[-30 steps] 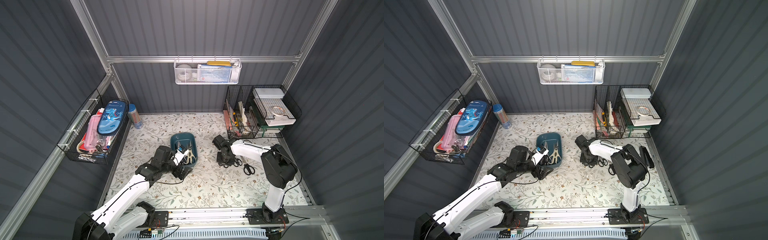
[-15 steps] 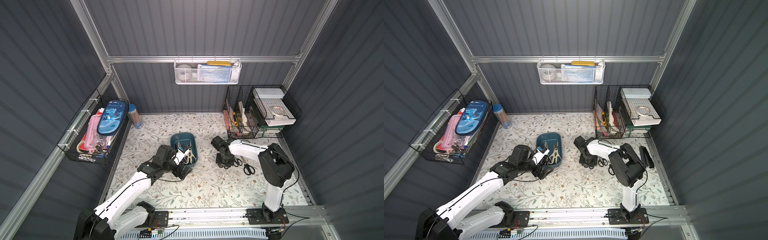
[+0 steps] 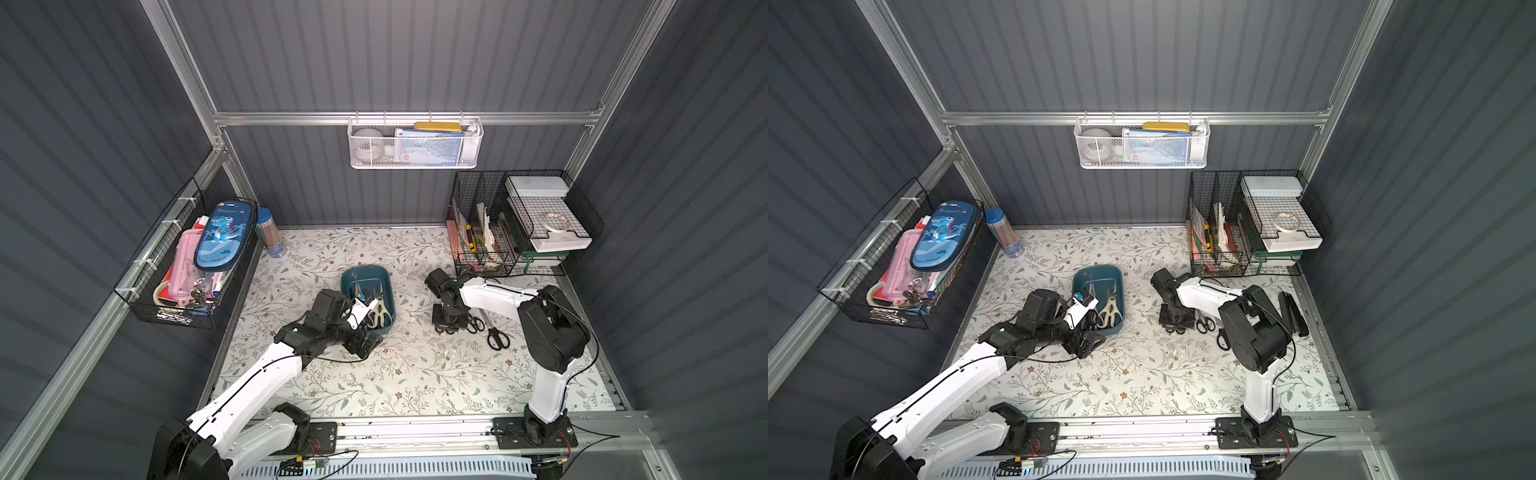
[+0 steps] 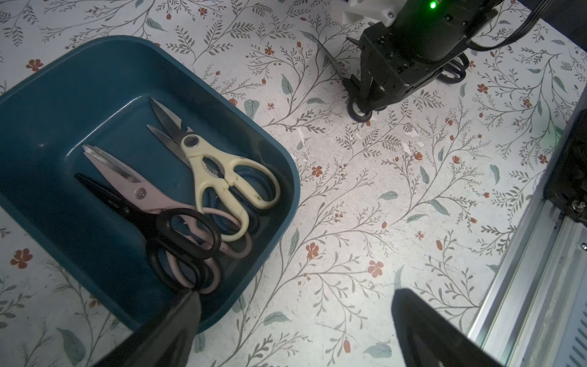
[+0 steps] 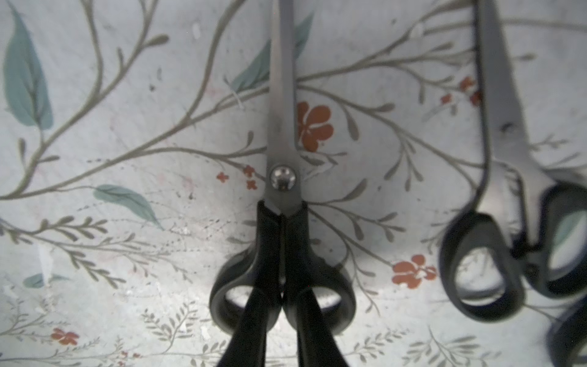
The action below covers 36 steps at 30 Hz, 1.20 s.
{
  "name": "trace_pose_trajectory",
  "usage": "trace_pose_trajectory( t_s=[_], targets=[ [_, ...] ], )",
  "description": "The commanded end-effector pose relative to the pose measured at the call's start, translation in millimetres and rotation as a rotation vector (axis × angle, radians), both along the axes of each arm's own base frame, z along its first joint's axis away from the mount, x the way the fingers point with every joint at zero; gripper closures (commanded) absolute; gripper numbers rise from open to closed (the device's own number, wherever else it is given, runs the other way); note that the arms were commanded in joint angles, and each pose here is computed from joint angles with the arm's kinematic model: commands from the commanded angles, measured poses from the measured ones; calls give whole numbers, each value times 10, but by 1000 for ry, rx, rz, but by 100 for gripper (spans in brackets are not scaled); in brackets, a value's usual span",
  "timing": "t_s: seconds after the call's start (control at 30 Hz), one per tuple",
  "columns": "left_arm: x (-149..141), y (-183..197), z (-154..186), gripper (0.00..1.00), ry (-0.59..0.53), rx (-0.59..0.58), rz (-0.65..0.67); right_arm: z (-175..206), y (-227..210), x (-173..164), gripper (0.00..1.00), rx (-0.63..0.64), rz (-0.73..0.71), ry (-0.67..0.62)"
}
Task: Put the scissors into the storage box
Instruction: Pick up the scissors from the center of the board, then place the scissors in the storage box.
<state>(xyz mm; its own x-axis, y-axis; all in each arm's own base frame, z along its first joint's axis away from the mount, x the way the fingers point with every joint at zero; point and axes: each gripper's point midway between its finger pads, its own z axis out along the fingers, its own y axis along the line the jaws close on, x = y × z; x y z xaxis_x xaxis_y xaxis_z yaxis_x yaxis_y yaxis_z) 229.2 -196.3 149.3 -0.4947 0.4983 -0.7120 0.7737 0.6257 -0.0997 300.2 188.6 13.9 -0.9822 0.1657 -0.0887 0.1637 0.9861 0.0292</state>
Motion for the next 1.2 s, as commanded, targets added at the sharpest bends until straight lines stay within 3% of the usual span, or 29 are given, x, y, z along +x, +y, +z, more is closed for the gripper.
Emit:
trace_pose_trajectory(
  t_s=[0.0,0.17,0.27,0.4,0.5,0.93,1.17],
  targets=[
    [-29,-1,234,1,-69,-25,-22,-17,-57,76,91,-46,72,-47],
    [24,159,371,1,-152,-3,53,178,-8,123,91,-88,169,-104],
    [126,338,411,1,-176,9,163,297,62,147,91,-86,207,-130],
    [259,729,288,1,-150,109,356,489,238,154,91,-59,262,-156],
    [309,852,216,1,-126,143,418,638,447,158,91,-33,317,-186],
    [350,890,185,1,-106,134,435,1141,1809,-34,90,274,503,-238],
    [374,941,212,1,-127,160,440,928,2147,158,90,218,492,-194]
  ],
)
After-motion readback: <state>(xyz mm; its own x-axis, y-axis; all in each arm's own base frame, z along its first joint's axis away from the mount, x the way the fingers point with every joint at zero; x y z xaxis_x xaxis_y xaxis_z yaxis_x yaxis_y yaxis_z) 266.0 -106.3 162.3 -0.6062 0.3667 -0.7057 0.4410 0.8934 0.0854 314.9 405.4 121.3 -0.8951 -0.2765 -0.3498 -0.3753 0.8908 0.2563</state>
